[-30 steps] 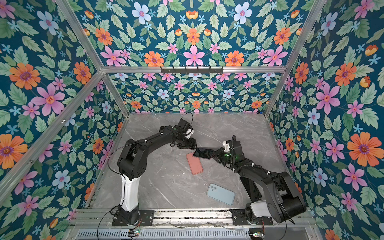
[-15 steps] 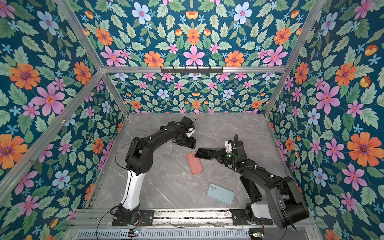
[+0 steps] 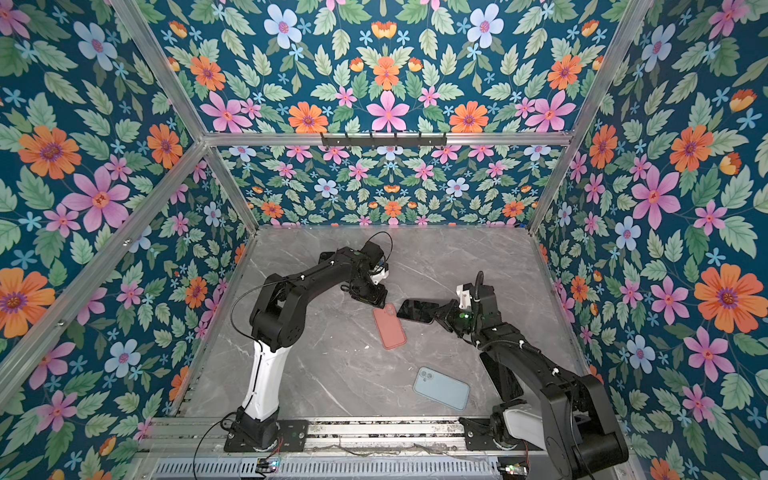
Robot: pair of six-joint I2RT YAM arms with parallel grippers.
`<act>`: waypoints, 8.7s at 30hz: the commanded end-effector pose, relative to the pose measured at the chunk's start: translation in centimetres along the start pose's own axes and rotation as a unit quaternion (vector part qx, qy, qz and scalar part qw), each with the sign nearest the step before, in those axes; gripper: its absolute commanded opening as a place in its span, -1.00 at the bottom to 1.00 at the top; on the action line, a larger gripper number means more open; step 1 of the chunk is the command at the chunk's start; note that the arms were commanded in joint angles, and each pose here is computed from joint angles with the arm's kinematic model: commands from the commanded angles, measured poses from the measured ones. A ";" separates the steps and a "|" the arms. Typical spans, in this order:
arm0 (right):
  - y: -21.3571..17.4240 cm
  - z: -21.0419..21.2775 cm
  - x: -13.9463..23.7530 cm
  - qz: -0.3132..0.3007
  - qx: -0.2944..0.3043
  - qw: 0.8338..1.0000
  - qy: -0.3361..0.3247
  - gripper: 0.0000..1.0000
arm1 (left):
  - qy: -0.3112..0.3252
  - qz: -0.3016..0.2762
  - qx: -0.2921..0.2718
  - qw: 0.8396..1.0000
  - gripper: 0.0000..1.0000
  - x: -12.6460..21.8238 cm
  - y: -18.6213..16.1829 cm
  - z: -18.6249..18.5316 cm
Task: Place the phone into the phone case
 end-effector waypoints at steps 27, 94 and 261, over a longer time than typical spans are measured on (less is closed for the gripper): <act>0.2 1.1 -0.1 0.007 0.014 0.999 0.033 -1.00 | 0.010 -0.009 0.039 0.999 -0.54 -0.5 -3.8 0.6; -1.6 2.6 -6.5 0.142 -0.007 0.986 0.090 -1.00 | -0.149 -0.190 0.355 0.903 -0.15 2.8 -8.9 1.6; -7.3 1.0 -4.1 0.156 0.190 0.950 -0.194 -0.33 | -0.171 -0.139 0.353 0.909 0.12 0.2 -16.6 0.2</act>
Point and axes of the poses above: each gripper's point midway between its finger pads, its own x axis back along the fingers, its own z axis along the line the jaws close on, y = z × x, the point moved 7 cm from there along x, back along the fingers
